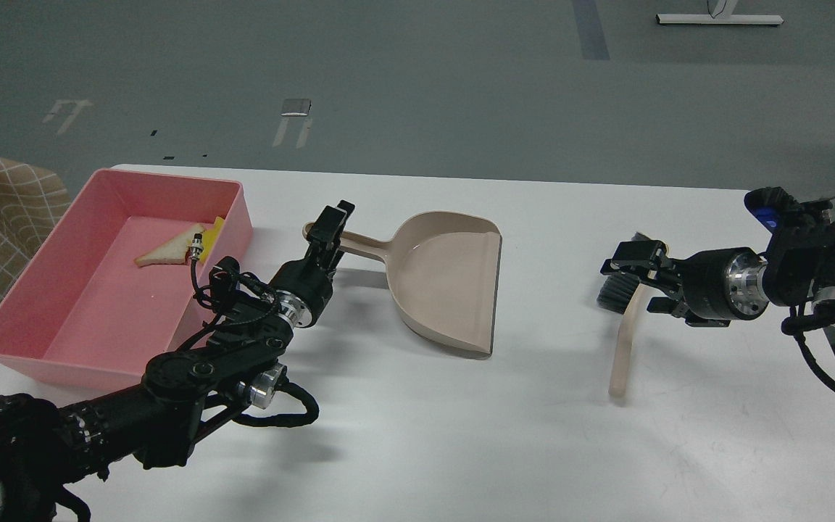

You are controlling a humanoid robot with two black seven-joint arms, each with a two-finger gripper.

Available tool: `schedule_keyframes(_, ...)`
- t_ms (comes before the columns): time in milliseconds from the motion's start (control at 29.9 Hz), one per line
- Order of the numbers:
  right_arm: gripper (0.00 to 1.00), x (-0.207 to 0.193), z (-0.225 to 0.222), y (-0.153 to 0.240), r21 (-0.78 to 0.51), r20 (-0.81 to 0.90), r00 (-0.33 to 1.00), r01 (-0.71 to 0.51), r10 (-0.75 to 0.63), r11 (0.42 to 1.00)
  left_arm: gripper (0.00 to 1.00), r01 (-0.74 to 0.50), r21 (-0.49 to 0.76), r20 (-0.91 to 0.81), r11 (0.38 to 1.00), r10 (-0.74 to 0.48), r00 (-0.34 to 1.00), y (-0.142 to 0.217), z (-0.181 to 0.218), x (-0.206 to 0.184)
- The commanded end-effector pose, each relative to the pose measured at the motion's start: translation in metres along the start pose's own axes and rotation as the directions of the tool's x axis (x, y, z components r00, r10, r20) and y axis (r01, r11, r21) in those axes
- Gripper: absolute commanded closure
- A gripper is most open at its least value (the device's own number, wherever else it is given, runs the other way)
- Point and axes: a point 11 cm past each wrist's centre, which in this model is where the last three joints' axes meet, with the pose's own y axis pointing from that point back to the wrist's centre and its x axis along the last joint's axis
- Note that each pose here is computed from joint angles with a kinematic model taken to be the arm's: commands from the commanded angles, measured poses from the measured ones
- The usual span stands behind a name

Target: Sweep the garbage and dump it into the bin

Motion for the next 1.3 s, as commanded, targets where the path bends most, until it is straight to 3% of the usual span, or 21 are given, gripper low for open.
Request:
schedule_keyframes(0,0.03,0.002,-0.004,0.001,0.007,-0.009,1.000,-0.005,0.005,1.000,0.02,0.014,0.001,-0.015,1.000,-0.014,1.000,0.006,-0.001,-0.004)
schedule_keyframes(301,0.03,0.001,-0.006,0.002,0.011,-0.012,1.000,-0.003,0.004,1.000,0.02,-0.022,-0.029,0.000,0.999,0.022,1.000,0.027,0.015,0.009)
schedule_keyframes(802,0.03,0.014,-0.026,0.013,0.079,-0.004,0.999,-0.042,0.043,0.996,0.02,0.077,-0.074,-0.066,0.994,-0.082,0.994,0.074,0.046,0.009)
schedule_keyframes(1070,0.01,0.034,-0.051,0.030,0.180,0.034,0.994,-0.107,0.102,0.978,0.02,0.069,-0.222,-0.034,0.973,-0.078,0.996,0.053,0.107,0.024)
schedule_keyframes(1270,0.01,0.054,-0.078,0.048,0.322,0.137,0.980,-0.181,0.144,0.929,0.02,0.060,-0.323,0.041,0.945,-0.049,0.998,0.022,0.156,0.047)
